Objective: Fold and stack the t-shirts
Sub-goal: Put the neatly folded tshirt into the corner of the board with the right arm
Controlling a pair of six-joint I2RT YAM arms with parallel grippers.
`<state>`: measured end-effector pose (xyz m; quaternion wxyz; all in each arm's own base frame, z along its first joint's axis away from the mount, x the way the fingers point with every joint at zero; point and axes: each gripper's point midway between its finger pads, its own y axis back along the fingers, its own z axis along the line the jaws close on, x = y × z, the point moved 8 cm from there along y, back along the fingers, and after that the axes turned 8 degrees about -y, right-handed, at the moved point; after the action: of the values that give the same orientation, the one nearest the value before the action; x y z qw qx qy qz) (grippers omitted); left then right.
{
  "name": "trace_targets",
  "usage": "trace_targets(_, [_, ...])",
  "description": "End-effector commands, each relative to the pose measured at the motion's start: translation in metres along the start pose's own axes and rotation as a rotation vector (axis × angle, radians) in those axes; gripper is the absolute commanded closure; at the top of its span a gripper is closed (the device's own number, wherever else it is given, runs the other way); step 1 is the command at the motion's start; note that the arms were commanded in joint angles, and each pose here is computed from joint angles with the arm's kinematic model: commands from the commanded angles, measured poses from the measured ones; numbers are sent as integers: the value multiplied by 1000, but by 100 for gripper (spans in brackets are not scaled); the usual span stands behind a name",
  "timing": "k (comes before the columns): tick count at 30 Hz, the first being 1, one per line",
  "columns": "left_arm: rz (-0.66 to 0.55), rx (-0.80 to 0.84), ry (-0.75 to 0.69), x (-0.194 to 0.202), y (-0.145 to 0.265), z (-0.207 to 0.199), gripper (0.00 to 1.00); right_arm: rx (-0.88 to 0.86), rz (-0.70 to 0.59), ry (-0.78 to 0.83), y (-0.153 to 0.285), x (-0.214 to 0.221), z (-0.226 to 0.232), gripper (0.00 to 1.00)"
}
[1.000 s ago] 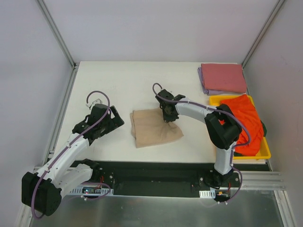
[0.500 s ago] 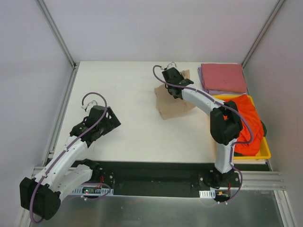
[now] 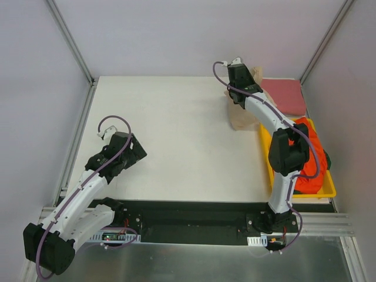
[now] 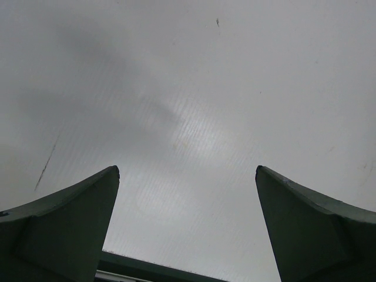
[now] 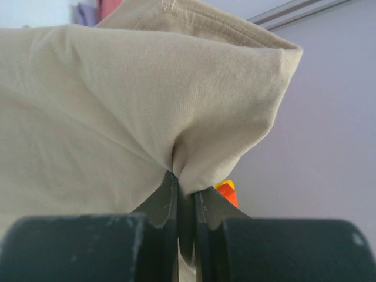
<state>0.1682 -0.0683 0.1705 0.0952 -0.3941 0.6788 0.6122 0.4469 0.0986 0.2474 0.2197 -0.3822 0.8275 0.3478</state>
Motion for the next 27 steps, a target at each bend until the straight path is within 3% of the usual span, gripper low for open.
trace_targets(1, [-50, -10, 29, -11, 9, -1, 1, 80, -127, -127, 17, -41, -60, 100])
trace_targets(15, [-20, -10, 46, -10, 6, -4, 1, 121, -154, -236, 14, -72, -122, 100])
trace_targets(27, [-6, -38, 41, -11, 1, -6, 1, 40, -51, -307, -30, -51, -112, 100])
